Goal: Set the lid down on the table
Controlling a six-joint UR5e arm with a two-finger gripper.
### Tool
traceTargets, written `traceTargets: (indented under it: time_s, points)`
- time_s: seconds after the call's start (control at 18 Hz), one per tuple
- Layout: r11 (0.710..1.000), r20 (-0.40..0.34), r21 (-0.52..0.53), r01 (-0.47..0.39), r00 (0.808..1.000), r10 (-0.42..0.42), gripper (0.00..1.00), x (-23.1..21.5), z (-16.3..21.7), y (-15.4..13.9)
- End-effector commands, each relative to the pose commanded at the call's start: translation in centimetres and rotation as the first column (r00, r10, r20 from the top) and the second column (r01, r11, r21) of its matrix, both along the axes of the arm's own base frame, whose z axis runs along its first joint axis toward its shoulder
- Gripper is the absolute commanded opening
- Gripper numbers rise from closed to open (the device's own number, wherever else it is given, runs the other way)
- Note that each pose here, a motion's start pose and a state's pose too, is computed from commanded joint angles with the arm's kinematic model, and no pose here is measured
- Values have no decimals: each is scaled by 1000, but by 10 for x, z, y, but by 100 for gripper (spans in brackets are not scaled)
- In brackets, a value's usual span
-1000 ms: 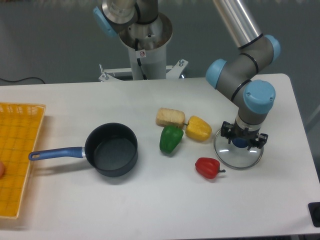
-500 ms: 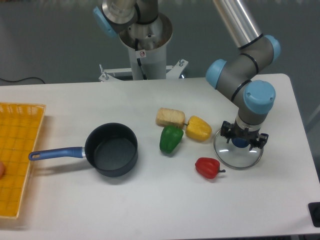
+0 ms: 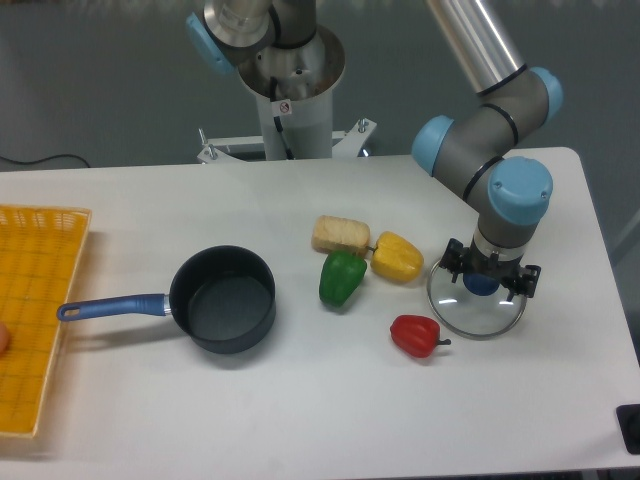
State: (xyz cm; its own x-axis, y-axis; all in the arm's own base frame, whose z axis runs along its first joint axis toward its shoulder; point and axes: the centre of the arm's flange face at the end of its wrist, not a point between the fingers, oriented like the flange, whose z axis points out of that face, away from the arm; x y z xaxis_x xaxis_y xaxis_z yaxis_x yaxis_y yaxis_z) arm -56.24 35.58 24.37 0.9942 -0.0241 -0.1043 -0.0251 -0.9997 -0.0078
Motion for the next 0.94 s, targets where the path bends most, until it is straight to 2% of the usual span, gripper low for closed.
traceTargets:
  time_s: [0.17,0.28,0.44,0.56,0.83,0.94]
  points:
    - [1000,-15,4,17,1000,-17,100,-3,17,1]
    - [996,-18,-4,91,996,-91,100,1,24,1]
    - [973,-40,-17,232,972,-232,100,6,45,-1]
    - [957,-34,-26,289,956,-290,100,9,50,-1]
    - [932,-25,-41,361,932,-362,100,12,50,1]
    - [931,-23,-41,362,931,-363,100,12,49,0]
